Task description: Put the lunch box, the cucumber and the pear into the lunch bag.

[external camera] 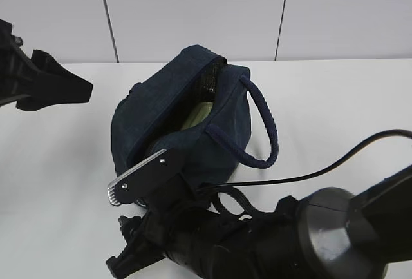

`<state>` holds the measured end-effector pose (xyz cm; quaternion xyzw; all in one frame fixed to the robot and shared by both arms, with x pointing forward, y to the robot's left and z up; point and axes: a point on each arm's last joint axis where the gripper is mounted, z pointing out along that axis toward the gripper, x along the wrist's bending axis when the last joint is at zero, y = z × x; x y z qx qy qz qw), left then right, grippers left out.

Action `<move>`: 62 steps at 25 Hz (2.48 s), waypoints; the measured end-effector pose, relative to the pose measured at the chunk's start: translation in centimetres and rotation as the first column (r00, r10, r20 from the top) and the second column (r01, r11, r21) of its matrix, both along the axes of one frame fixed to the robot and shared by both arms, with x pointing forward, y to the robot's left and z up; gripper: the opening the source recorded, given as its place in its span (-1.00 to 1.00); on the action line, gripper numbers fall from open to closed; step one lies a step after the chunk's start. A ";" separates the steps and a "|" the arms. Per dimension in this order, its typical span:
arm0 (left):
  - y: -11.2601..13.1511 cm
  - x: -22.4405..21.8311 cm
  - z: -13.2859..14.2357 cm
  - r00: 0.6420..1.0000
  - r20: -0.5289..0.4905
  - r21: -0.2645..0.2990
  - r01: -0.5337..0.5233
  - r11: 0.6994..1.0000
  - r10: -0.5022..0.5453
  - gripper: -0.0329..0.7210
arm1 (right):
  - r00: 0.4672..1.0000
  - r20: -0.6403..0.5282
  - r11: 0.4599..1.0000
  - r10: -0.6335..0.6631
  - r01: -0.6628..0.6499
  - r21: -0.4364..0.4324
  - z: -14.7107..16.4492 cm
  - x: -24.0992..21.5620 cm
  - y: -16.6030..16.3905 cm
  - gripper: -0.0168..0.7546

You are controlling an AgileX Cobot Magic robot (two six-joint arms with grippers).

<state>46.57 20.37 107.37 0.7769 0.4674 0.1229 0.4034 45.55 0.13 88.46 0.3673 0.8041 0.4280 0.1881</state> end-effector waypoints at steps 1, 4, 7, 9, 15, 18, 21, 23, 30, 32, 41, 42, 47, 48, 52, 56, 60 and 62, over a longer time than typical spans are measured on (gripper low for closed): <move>0.0 0.0 0.0 1.000 0.000 0.000 0.000 1.000 0.000 -0.09 | 1.000 -0.003 1.000 -0.006 0.006 -0.002 -0.1 0.0 0.0 0.02; 0.0 0.0 0.0 1.000 0.000 0.000 0.000 1.000 0.000 -0.09 | 1.000 0.010 1.000 -0.011 0.011 -0.007 -0.2 0.1 -0.1 -0.14; 0.0 0.0 0.0 1.000 0.000 0.000 0.000 1.000 0.000 -0.09 | 1.000 0.021 1.000 -0.014 0.014 -0.001 -0.1 0.2 0.0 -0.28; 0.0 0.0 0.0 1.000 0.000 0.000 0.000 1.000 0.000 -0.09 | 1.000 0.023 1.000 -0.015 0.015 0.000 0.0 0.2 0.0 -0.31; 0.0 0.0 0.0 1.000 -0.001 0.000 0.001 1.000 -0.001 -0.10 | 1.000 0.026 1.000 -0.016 0.016 0.000 0.0 0.3 0.0 -0.33; 0.0 0.0 0.0 1.000 -0.001 0.000 0.001 1.000 -0.001 -0.11 | 0.999 0.033 1.000 -0.019 0.019 0.003 0.0 0.3 0.0 -0.36; 0.0 0.0 0.0 1.000 -0.001 0.000 0.001 1.000 -0.001 -0.12 | 0.999 0.038 1.000 -0.029 0.029 0.011 0.1 0.4 -0.1 -0.42; 0.0 0.0 0.0 1.000 -0.001 0.000 0.001 1.000 -0.001 -0.12 | 0.999 0.038 0.999 -0.033 0.032 0.012 0.1 0.4 -0.1 -0.46; 0.0 0.0 0.0 1.000 -0.001 0.000 0.001 1.000 -0.001 -0.12 | 0.999 0.032 0.999 -0.042 0.042 0.015 0.1 0.4 -0.1 -0.95; 0.0 0.0 0.0 1.000 -0.001 0.000 0.001 1.000 -0.001 -0.12 | 0.999 0.010 0.999 -0.036 0.036 0.005 0.1 0.3 -0.1 -0.96; 0.0 0.0 0.0 1.000 0.000 0.000 0.000 1.000 0.000 -0.14 | 0.998 0.057 0.998 0.020 -0.024 0.063 5.6 -0.4 -0.4 -0.96; 0.0 0.0 0.0 1.000 0.000 0.001 0.000 1.000 0.000 -0.14 | 0.998 0.060 0.998 0.020 -0.024 0.066 6.0 -0.4 -0.5 -0.96; 0.0 0.0 0.0 1.000 0.002 0.005 0.002 1.000 -0.002 -0.14 | 0.995 0.097 0.998 0.014 -0.019 0.058 7.9 -0.6 -1.1 -0.96; 0.0 0.0 0.0 1.000 0.003 0.010 0.004 1.000 -0.004 -0.15 | 0.994 0.110 0.998 0.017 -0.023 0.053 8.4 -0.6 -1.2 -0.96; 0.2 0.0 -0.1 1.000 0.013 0.045 0.013 0.999 -0.013 -0.15 | 0.987 0.162 0.998 0.007 -0.017 0.059 10.4 -0.3 -1.2 -0.96; 0.4 0.0 -0.3 0.999 0.026 0.091 0.025 0.996 -0.027 -0.18 | 0.981 0.192 0.999 -0.024 0.014 0.052 12.0 0.5 -0.8 -0.96; 0.6 0.1 -0.8 0.999 0.040 0.110 0.009 0.994 -0.014 -0.24 | 0.975 0.219 0.999 -0.048 0.043 0.029 13.3 1.1 -0.5 -0.96; 0.9 0.2 -1.2 0.999 0.048 0.113 0.004 0.994 -0.010 -0.26 | 0.972 0.227 0.998 -0.057 0.055 0.015 13.5 1.3 -0.5 -0.96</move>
